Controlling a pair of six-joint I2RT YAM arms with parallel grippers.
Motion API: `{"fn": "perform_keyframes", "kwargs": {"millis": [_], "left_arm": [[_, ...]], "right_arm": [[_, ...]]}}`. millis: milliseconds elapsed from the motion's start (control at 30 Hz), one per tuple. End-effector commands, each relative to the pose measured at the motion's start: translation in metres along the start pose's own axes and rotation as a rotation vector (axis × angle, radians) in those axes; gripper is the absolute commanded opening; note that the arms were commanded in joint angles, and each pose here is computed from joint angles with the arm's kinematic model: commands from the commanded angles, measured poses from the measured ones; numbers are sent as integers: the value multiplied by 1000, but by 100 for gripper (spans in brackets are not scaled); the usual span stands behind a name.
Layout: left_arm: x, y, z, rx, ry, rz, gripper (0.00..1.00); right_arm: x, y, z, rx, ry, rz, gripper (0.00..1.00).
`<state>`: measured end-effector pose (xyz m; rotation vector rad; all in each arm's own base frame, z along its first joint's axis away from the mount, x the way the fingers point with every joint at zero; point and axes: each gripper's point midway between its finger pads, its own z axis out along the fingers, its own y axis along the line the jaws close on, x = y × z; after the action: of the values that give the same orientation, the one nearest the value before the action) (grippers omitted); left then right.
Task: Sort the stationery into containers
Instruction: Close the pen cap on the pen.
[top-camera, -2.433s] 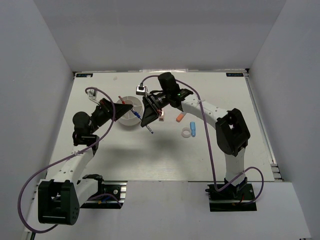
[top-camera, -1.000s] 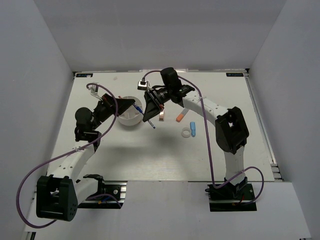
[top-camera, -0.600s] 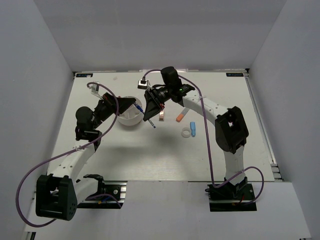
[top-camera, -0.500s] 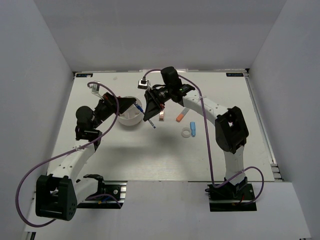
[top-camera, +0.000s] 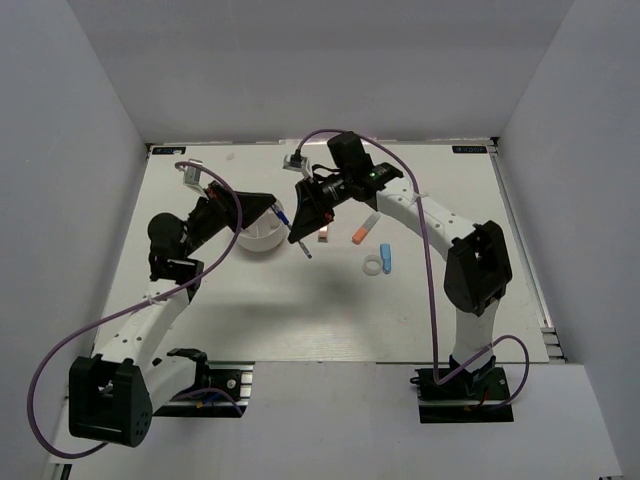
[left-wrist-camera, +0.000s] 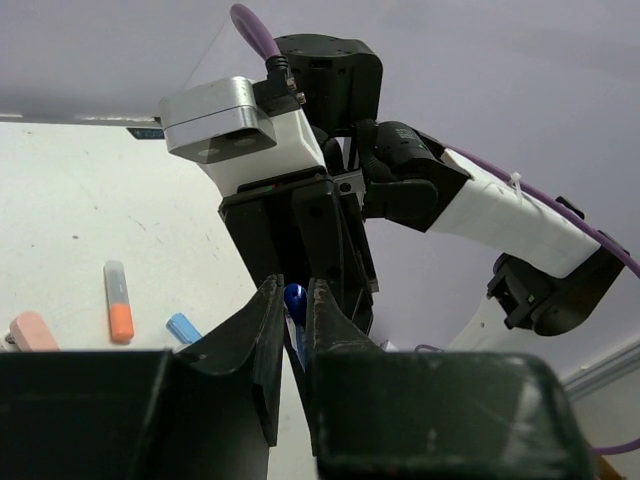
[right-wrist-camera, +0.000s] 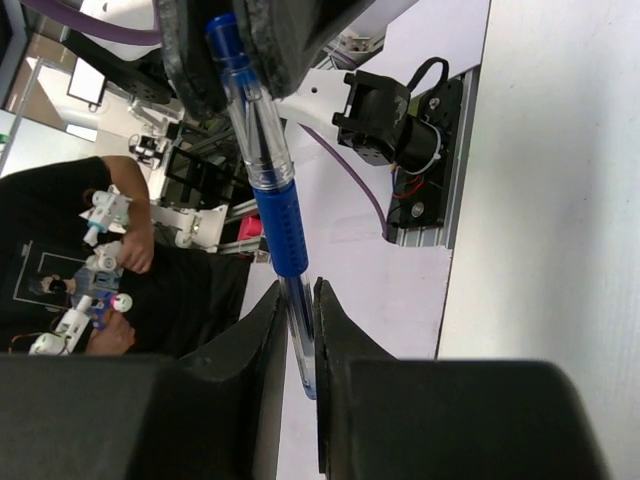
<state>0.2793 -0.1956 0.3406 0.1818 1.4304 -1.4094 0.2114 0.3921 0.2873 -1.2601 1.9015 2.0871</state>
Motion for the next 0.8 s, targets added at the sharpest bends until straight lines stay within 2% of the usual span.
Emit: {"fn": "perform_keyframes", "kwargs": {"millis": [0,300,767], "left_arm": [[55,-63,-19,273,297,28,0],[39,-62,-10,254,254,49,0],[16,-45,-6,171,180,-4,0]], "right_arm": [[-36,-11,-9,173,-100,-120,0],[-19,-12,-9,164,-88,-71,0],[-5,-13,-9,159,-78,-44,0]]}}
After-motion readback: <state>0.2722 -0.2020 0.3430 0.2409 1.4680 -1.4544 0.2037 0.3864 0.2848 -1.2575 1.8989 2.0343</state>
